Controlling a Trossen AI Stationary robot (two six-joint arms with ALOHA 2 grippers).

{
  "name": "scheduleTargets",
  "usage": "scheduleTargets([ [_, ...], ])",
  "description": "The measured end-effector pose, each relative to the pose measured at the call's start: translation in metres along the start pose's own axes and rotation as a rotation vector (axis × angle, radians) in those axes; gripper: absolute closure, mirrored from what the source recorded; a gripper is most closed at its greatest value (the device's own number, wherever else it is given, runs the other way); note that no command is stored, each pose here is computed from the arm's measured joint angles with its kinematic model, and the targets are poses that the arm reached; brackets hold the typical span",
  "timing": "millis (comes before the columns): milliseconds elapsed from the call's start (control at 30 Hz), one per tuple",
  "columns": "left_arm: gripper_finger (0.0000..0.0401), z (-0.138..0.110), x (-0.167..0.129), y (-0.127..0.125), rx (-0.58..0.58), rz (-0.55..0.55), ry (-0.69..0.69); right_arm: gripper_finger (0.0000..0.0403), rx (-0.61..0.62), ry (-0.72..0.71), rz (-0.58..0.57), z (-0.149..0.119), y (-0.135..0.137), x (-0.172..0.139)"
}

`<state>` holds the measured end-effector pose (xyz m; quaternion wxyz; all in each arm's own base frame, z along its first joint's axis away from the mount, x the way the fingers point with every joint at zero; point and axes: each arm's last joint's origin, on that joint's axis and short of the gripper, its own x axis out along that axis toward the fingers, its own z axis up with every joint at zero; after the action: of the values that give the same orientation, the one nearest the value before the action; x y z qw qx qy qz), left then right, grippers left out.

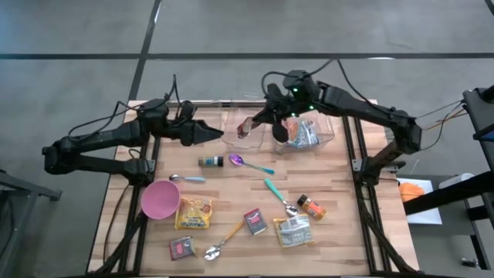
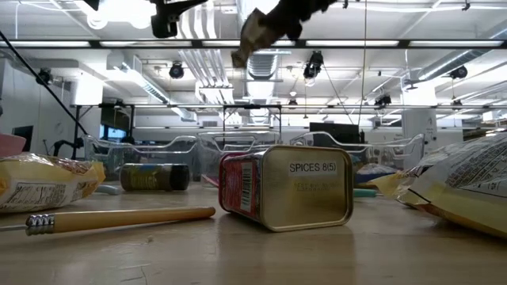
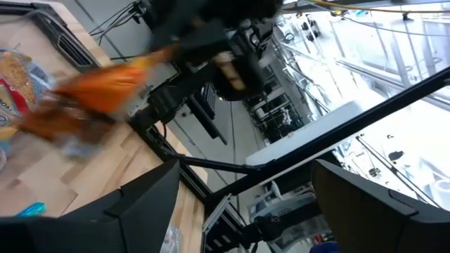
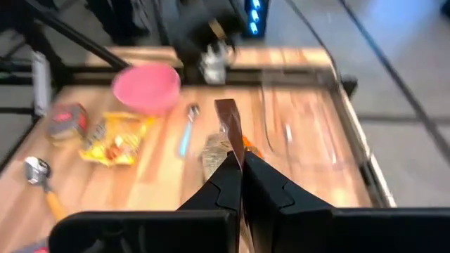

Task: Pick & Place Food Item
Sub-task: Put the orange seasoning pack into the middle transparent bin

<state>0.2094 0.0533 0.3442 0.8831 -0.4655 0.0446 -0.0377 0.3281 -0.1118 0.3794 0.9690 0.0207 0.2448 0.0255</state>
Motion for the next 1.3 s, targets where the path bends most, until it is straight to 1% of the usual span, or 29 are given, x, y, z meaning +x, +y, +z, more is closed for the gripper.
scheduleTargets([
  [167,0.0074,-0.001,0.000,0.002,0.001,0.014,0.010,0.0396,0.055,0.105,-0.080,-0.016,-0.015,0.023],
  [267,0.0074,-0.002,0.000,0.003,0.001,0.025,0.018,0.0396,0.105,0.150,-0.091,-0.024,-0.022,0.035],
  [433,0.0074,-0.003,0.000,0.003,0.004,0.030,0.022,0.0396,0.086,0.226,-0.180,-0.028,-0.032,0.050],
  [567,0.0073,-0.003,0.000,0.004,0.006,0.033,0.025,0.0396,0.084,0.317,-0.185,-0.030,-0.039,0.065],
  [667,0.0074,-0.003,0.000,0.004,0.015,0.035,0.026,0.0396,0.072,0.393,-0.213,-0.028,-0.044,0.074],
  [867,0.0074,-0.005,0.000,0.007,0.009,0.061,0.047,0.0396,0.113,0.529,-0.200,-0.034,-0.053,0.096],
  [967,0.0074,-0.006,0.000,0.008,0.005,0.076,0.058,0.0396,0.136,0.564,-0.196,-0.039,-0.055,0.105],
  [1067,0.0074,-0.006,0.000,0.008,0.014,0.077,0.060,0.0396,0.157,0.569,-0.197,-0.045,-0.058,0.114],
  [1167,0.0074,-0.006,0.000,0.008,0.018,0.077,0.060,0.0396,0.189,0.558,-0.179,-0.055,-0.058,0.120],
  [1300,0.0074,-0.006,0.000,0.008,0.025,0.076,0.060,0.0396,0.217,0.545,-0.182,-0.069,-0.055,0.122],
])
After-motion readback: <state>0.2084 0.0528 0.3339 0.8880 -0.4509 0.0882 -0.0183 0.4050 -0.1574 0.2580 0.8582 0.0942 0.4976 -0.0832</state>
